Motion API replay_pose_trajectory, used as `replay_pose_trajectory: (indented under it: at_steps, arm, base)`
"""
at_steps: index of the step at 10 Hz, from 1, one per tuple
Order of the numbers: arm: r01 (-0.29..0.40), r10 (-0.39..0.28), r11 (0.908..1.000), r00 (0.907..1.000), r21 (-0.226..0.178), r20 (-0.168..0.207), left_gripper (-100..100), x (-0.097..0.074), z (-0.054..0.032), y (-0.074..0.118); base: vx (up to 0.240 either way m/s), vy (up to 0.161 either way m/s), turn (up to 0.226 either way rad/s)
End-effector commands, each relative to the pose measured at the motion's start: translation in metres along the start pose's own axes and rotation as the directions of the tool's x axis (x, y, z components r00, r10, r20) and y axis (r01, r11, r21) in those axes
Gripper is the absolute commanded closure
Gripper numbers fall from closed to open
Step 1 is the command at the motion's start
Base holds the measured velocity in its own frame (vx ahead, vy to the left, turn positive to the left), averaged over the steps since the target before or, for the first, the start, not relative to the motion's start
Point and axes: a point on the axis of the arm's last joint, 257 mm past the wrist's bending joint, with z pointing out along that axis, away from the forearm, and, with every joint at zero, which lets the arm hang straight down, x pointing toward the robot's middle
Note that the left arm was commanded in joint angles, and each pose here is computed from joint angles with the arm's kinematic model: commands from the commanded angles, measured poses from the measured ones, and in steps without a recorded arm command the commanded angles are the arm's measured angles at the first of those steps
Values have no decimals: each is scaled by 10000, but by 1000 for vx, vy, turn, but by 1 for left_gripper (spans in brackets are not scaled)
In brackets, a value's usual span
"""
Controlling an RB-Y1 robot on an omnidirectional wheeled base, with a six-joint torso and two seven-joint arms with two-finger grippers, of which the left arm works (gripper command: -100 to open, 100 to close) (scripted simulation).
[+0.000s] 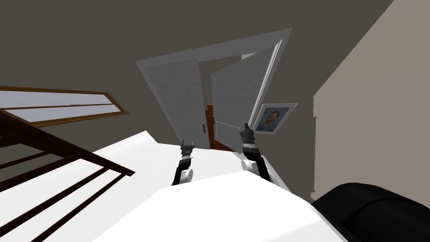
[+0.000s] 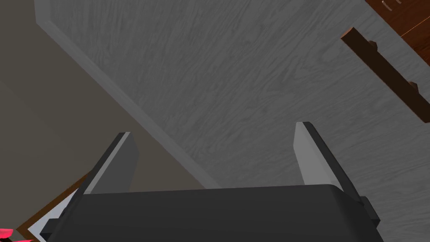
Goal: Push the door open
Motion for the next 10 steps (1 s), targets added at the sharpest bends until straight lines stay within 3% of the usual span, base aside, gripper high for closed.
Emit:
replay_pose_trajectory:
  at_steps: [1, 4, 5, 10]
  arm:
    - [538, -536, 9985, 9984, -131, 181, -100, -74, -19, 118]
    - [1471, -1454, 9887, 9880, -294, 523, -100, -207, -34, 307]
    - [1463, -1444, 9887, 9880, -321, 556, -100, -221, -43, 319]
    - [2622, -2561, 9639, 9604, -456, 1096, -100, -400, -85, 568]
  base:
    - [71, 64, -142]
    - [85, 63, -158]
    - [46, 50, -32]
    - [49, 53, -110]
